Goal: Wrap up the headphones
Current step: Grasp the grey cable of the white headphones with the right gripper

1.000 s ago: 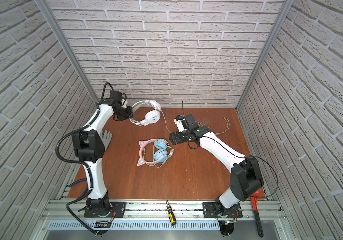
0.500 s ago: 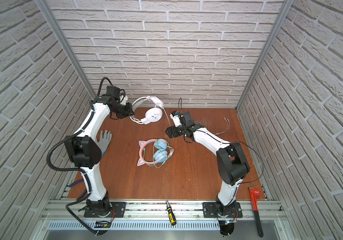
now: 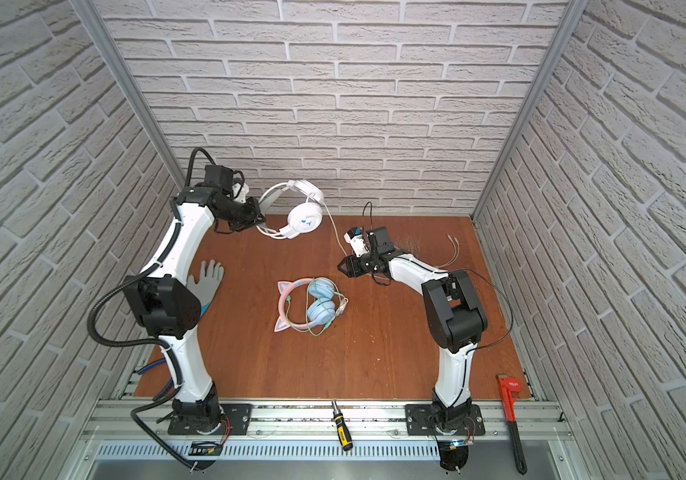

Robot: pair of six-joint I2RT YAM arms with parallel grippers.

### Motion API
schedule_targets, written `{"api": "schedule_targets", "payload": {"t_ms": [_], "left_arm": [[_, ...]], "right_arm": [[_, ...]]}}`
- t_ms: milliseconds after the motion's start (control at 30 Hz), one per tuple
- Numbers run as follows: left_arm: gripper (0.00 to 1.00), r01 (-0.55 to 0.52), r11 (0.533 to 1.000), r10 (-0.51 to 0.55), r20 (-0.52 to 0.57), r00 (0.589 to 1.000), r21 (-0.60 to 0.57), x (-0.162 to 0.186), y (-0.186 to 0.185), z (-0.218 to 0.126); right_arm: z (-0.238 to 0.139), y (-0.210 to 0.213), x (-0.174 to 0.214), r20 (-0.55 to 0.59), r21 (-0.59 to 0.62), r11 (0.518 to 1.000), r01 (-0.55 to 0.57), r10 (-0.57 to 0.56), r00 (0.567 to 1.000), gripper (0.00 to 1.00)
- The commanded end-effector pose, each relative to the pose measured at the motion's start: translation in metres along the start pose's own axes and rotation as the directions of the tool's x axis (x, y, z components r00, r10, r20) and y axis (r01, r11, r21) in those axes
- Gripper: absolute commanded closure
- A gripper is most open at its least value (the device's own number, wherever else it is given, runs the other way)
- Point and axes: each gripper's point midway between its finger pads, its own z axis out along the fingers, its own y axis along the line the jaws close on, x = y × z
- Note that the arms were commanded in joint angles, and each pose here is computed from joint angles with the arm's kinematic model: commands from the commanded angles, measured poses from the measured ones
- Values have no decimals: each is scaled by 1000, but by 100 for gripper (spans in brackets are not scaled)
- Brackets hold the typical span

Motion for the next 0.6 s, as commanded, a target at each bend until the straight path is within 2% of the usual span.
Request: {"api": "schedule_targets", "payload": {"t_ms": [0,333,433,567], "left_arm": [[100,14,998,-20,102,995,59,-24,-16,-29],[100,58,996,-69,150,986,73,-40,-12,-30],[100,64,996,-73,146,987,66,-40,-10,-28],[100,75,996,-82,141,987,53,-39,-6,-23]], "right_arm": [[-5,8,10,5,-44,999,-12,12,1000,44],[-3,2,52,-50,-38,996,-81,79,996,57],[-5,2,57,-51,-33,996,-86,84,995,66],[-10,7,61,-62,-46,995,-86,84,995,83]]}}
